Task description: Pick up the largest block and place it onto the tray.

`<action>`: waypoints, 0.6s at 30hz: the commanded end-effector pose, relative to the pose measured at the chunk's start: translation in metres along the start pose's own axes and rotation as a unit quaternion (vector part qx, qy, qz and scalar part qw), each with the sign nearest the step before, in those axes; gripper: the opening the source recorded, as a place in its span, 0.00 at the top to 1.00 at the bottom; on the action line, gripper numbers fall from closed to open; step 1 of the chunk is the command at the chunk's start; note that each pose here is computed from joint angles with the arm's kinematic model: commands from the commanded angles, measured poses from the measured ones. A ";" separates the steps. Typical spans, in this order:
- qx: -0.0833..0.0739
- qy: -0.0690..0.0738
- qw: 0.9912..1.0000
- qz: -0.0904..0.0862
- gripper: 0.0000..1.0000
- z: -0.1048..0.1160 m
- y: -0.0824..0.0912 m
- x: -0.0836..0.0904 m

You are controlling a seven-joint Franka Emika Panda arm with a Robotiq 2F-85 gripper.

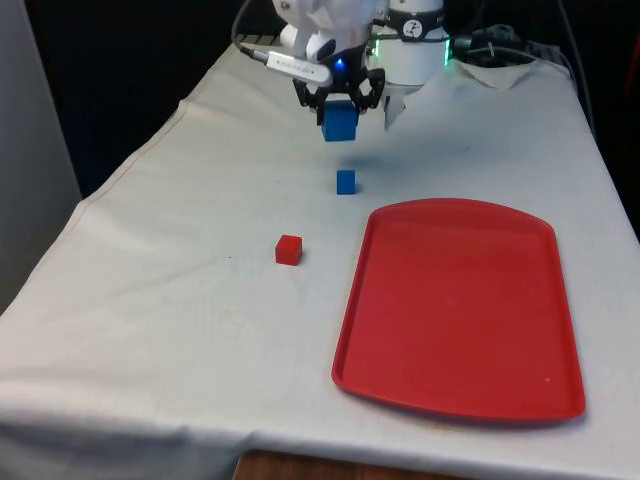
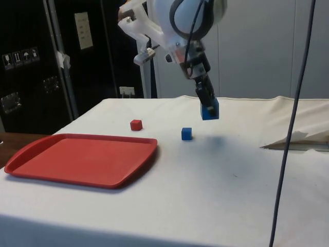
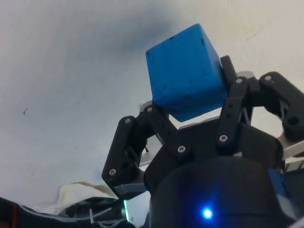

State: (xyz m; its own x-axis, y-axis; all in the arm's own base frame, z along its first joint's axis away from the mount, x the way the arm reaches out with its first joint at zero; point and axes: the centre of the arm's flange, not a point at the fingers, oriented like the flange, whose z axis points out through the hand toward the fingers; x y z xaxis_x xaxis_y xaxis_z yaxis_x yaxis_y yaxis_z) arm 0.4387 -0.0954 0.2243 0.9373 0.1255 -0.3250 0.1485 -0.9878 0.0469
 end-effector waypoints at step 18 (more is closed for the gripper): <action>-0.002 0.016 1.000 -0.010 0.91 -0.037 -0.002 0.022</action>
State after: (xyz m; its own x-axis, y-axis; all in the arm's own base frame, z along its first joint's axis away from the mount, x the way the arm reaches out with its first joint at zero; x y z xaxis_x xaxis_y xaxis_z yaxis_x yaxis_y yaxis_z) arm 0.4671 -0.0880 0.2515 0.9442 0.1466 -0.2949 0.1696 -0.9841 0.0537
